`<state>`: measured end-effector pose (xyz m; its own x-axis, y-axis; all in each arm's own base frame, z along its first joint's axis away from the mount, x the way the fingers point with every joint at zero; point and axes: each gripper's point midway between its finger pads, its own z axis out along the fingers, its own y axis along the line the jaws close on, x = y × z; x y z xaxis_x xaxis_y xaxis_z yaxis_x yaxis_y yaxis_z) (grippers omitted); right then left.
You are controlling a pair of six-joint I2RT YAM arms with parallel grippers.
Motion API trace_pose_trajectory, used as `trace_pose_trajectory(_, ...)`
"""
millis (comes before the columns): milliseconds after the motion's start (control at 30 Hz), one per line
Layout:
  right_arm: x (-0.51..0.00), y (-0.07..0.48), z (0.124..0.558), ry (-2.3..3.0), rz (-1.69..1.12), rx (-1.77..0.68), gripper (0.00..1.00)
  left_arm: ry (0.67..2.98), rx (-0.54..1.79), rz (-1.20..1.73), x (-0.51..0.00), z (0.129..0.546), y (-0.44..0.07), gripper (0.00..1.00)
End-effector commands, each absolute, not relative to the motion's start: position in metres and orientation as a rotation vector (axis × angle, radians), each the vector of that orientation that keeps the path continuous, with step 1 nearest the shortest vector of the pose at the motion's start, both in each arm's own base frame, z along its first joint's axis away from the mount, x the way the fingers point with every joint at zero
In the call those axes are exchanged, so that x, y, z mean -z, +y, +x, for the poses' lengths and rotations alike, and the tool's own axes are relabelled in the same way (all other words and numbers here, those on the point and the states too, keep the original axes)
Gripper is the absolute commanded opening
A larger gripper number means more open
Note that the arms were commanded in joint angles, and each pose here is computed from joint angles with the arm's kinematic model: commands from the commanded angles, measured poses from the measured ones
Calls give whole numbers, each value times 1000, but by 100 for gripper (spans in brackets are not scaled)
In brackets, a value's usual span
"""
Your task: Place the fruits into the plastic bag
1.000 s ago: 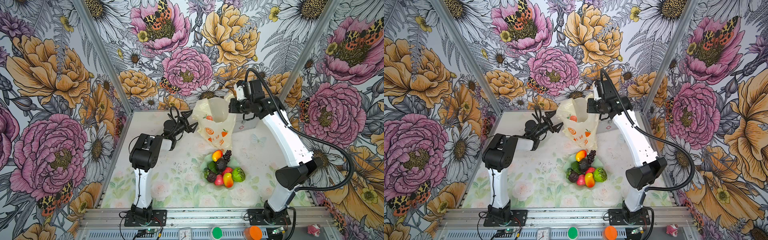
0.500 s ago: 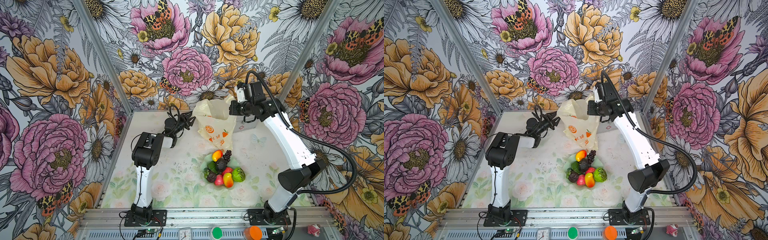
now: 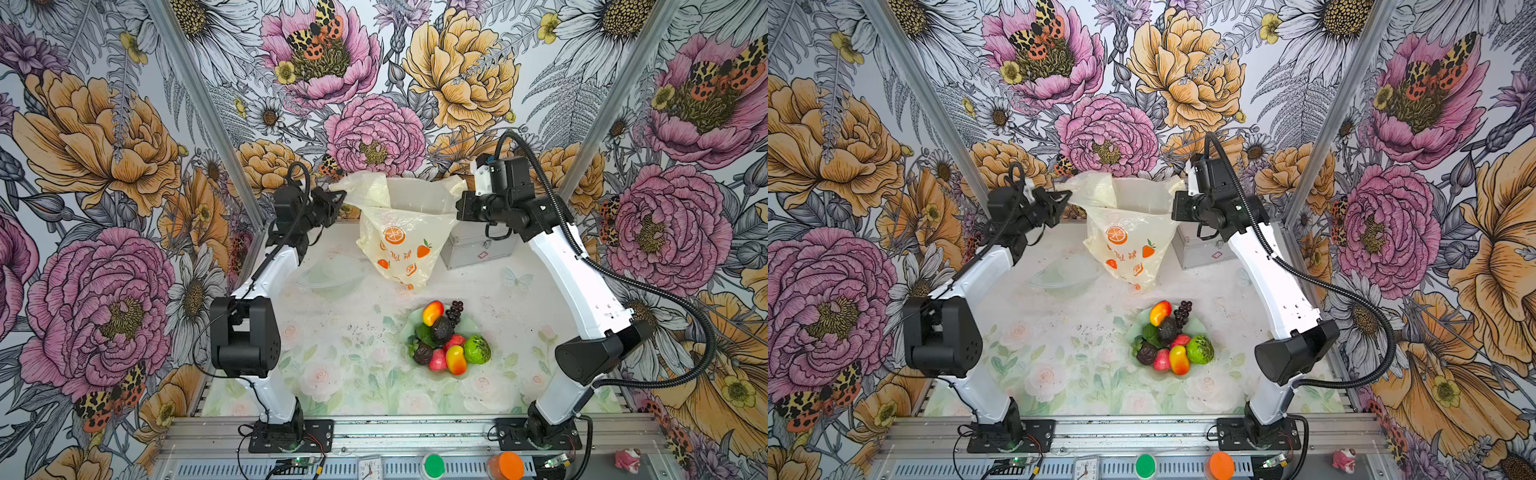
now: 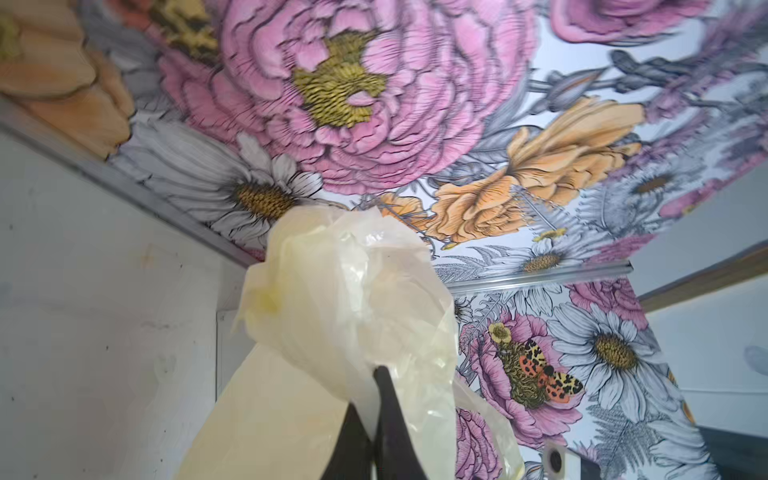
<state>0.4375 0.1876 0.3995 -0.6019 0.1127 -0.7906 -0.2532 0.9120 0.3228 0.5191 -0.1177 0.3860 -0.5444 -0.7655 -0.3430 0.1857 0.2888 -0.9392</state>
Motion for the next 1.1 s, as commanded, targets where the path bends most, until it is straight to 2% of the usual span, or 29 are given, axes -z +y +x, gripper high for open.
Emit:
trace_pose_trajectory(0,-443,199,446,2024,-94,-626,0,1872,1061,-374,-380,494,-115,0)
trace_pose_trajectory(67,-436,204,446,2036,-89,-656,0,1883,959,-303,-394,480,-115,0)
trace_pose_trajectory(133,-407,205,446,2107,-62,-679,0,1932,871,-244,-390,466,-119,0)
trace_pose_trajectory(367,-274,211,404,2344,124,-859,2,2164,634,-119,-313,419,-122,0)
trace_pose_trajectory(500,-257,203,388,2377,108,-838,48,2226,594,0,-297,401,-134,0)
trace_pose_trajectory(533,-259,202,386,2374,91,-838,57,2240,584,39,-295,397,-137,0)
trace_pose_trajectory(600,-260,201,387,2385,66,-826,67,2268,567,86,-289,391,-141,0)
trace_pose_trajectory(700,-255,203,389,2430,18,-807,75,2285,579,96,-283,386,-143,0)
trace_pose_trajectory(933,-247,187,405,2495,-7,-648,78,2287,595,88,-283,383,-143,0)
trace_pose_trajectory(1067,-248,185,410,2506,-8,-638,70,2291,604,73,-282,384,-142,0)
